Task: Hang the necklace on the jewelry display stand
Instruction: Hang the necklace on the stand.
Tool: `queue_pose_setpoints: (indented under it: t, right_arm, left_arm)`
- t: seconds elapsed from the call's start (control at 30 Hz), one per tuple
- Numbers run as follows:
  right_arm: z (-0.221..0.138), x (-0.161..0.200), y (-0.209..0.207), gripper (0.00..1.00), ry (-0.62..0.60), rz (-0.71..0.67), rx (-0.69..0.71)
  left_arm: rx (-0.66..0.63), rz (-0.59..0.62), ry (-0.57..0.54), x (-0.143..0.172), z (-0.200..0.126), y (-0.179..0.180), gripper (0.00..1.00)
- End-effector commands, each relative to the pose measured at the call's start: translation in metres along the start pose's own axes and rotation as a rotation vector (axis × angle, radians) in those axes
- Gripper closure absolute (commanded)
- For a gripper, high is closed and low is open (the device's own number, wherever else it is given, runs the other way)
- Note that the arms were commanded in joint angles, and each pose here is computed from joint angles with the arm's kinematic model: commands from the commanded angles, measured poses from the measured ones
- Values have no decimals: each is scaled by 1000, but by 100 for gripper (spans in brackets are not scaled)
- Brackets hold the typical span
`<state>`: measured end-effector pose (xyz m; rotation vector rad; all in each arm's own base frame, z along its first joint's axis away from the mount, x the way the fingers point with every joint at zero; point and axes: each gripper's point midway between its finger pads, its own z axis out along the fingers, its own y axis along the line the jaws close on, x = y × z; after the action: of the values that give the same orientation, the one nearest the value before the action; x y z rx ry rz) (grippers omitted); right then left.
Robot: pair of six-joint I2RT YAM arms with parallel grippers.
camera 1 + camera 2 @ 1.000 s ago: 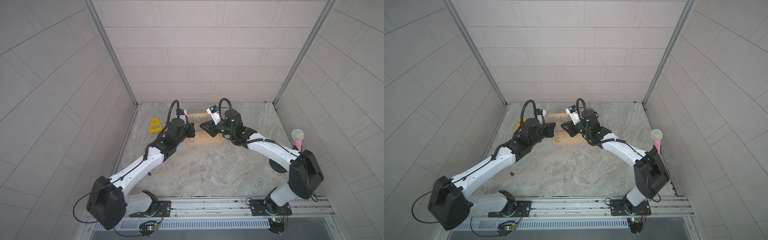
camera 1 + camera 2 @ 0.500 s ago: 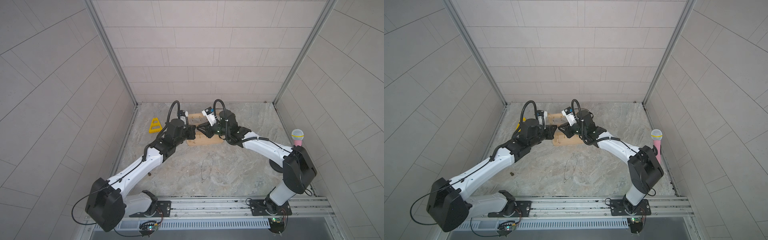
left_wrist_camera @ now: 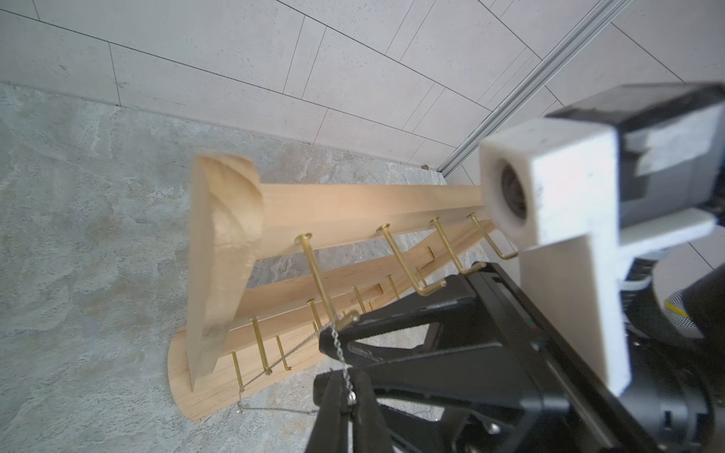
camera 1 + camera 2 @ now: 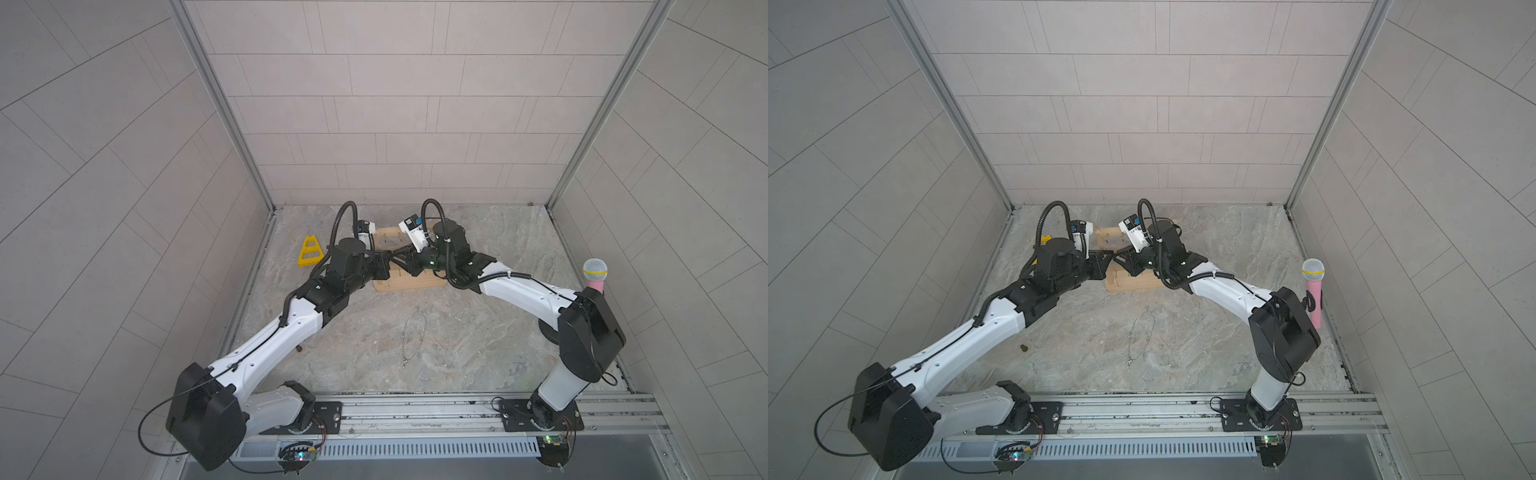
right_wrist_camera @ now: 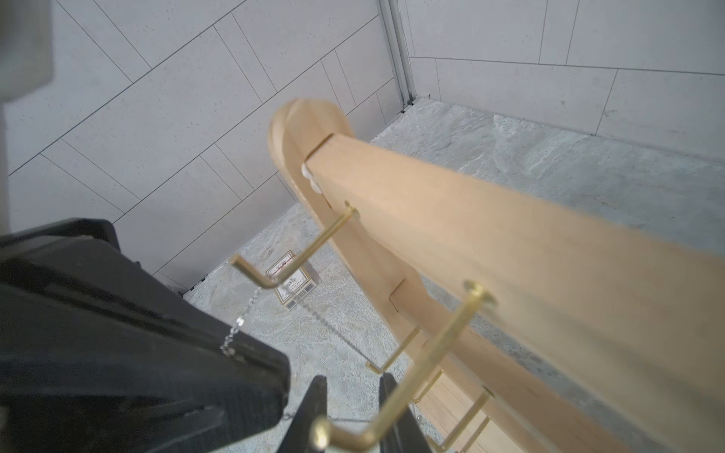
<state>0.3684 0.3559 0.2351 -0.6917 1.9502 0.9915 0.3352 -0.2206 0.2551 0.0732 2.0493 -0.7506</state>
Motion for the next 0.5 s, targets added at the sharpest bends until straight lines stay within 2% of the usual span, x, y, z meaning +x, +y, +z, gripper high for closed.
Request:
queue_pose_setpoints:
  t: [0.0,0.33,0.47]
  right_arm:
    - [4,-10,10,74,-21,-21,-33]
    - [16,-8,9,75,-23,-13,-32]
    - [22,-8,7,80,-21,-12,-29]
  left_arm:
    - [8,1,-29,-11,-10,-5,100]
    - [-3,-3,-28,-9,-14,3,100]
    - [-2,-9,-30,-10,-14,6,100]
